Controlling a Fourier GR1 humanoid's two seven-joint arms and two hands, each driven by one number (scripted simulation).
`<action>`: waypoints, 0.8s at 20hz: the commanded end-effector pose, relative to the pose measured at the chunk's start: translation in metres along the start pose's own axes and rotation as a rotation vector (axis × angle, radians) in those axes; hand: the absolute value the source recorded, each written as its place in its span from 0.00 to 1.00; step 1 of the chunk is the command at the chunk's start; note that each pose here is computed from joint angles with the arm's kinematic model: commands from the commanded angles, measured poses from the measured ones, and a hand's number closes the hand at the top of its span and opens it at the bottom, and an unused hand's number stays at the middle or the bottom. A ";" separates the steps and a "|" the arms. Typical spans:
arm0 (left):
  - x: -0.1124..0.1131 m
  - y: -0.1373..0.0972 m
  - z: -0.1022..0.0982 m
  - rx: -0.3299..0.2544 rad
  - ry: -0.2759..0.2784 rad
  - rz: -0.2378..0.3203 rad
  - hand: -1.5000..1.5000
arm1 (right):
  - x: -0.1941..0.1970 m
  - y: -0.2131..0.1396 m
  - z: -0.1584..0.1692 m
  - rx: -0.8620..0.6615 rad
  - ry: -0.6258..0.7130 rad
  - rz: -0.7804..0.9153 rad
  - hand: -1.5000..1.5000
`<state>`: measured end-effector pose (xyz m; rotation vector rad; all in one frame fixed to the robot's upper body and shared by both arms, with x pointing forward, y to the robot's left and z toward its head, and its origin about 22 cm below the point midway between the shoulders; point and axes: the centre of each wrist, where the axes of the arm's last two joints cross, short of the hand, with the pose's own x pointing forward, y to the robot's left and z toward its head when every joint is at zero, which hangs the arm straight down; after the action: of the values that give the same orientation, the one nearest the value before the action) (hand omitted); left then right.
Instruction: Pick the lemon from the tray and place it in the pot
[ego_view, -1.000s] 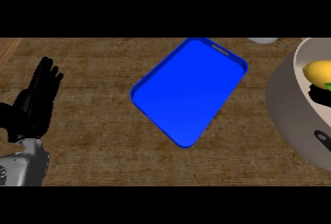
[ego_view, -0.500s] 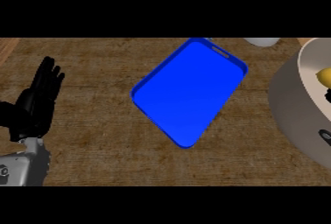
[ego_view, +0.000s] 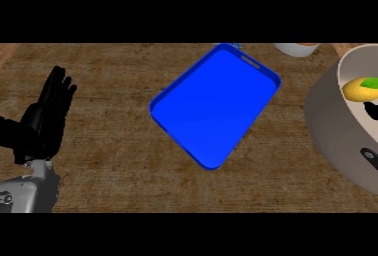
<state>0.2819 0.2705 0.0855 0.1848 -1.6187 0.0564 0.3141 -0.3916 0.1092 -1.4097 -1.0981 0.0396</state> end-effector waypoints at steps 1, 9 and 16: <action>-0.003 0.006 -0.002 0.009 0.001 0.008 0.50 | -0.027 0.025 0.005 0.136 0.030 -0.109 0.00; -0.009 0.005 0.001 0.007 0.013 0.007 0.50 | -0.034 0.010 -0.003 -0.003 -0.008 -0.504 0.00; -0.004 0.009 -0.004 0.027 0.012 0.014 0.50 | -0.070 -0.045 -0.035 -0.049 0.000 -0.673 0.00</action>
<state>0.2817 0.2815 0.0809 0.1950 -1.6108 0.0789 0.2922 -0.4341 0.1186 -1.0199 -1.5391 -0.4288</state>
